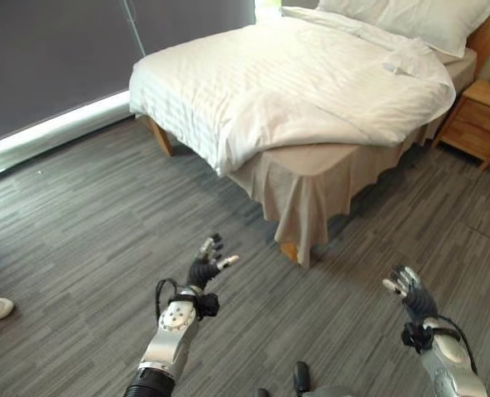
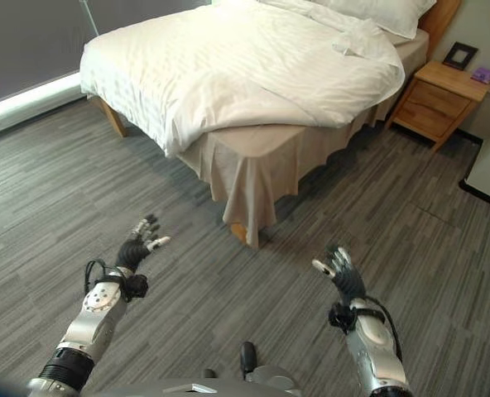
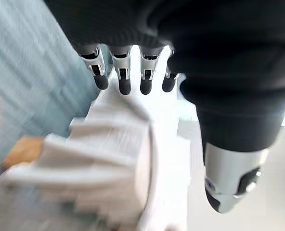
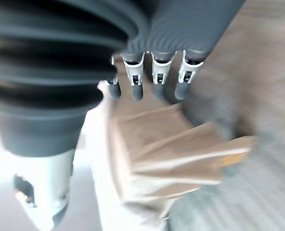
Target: Making the bed.
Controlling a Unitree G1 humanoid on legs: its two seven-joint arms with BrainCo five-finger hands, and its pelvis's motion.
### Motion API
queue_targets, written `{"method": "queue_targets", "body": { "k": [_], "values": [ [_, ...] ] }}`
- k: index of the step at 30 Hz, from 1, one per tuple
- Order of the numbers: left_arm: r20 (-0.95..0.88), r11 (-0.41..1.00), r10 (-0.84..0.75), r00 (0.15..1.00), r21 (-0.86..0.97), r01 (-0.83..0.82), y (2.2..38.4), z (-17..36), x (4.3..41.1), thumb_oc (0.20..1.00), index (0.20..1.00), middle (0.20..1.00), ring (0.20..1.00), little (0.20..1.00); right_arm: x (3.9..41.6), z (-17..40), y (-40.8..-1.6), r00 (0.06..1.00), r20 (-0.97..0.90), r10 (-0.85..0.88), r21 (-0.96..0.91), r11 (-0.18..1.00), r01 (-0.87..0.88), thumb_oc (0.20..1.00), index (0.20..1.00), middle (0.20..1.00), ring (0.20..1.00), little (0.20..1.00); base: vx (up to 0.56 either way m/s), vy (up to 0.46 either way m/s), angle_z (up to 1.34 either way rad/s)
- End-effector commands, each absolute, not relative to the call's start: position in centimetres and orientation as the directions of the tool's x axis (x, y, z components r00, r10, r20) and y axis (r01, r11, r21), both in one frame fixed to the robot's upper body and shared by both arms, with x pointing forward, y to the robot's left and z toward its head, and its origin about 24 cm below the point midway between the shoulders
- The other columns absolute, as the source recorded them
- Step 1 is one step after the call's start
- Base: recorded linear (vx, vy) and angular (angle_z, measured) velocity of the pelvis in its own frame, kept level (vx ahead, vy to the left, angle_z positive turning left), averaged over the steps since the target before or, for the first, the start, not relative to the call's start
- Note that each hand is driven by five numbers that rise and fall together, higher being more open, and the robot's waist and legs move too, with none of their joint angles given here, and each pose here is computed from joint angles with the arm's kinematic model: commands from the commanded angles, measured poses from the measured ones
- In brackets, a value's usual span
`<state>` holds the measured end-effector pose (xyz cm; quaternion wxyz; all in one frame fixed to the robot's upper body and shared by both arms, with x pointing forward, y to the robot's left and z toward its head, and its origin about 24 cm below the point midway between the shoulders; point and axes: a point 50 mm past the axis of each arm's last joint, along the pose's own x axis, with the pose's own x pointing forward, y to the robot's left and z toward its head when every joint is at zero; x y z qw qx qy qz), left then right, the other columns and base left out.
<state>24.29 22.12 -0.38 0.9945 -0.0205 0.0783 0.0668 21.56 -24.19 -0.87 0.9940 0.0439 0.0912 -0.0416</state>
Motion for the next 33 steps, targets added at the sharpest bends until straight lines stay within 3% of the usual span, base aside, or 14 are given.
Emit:
{"method": "queue_targets", "body": {
  "k": [1, 8, 19, 33],
  "values": [
    [-0.058, 0.982, 0.191, 0.98, 0.002, -0.191, 23.3, 1.1, 24.5, 1.0, 1.0, 1.0, 1.0, 1.0, 23.1, 1.5, -23.8, 0.997, -0.052, -0.049, 0.043, 0.998, 0.051, 1.0, 1.0, 1.0, 1.0, 1.0, 0.03, 0.082, 0.04],
    [-0.078, 0.955, 0.296, 0.952, 0.009, -0.296, 25.2, 0.5, 23.0, 1.0, 1.0, 1.0, 1.0, 1.0, 23.3, 1.6, -22.5, 0.999, -0.038, -0.002, 0.075, 0.997, 0.005, 1.0, 1.0, 1.0, 1.0, 1.0, 0.05, 0.082, 0.01],
    [0.019, 0.924, 0.383, 0.923, -0.003, -0.383, 27.1, 2.6, 23.6, 1.0, 1.0, 1.0, 1.0, 1.0, 22.6, 1.4, -24.6, 0.991, -0.031, -0.132, 0.022, 0.991, 0.133, 1.0, 1.0, 1.0, 1.0, 1.0, 0.13, 0.173, -0.13],
    [0.042, 0.916, 0.397, 0.917, -0.07, -0.394, 26.9, 2.7, 23.8, 1.0, 1.0, 1.0, 1.0, 1.0, 20.7, 1.8, -28.3, 0.963, -0.024, -0.267, 0.024, 0.963, 0.268, 1.0, 1.0, 1.0, 1.0, 1.0, 0.47, -0.108, 0.16]
  ]
}}
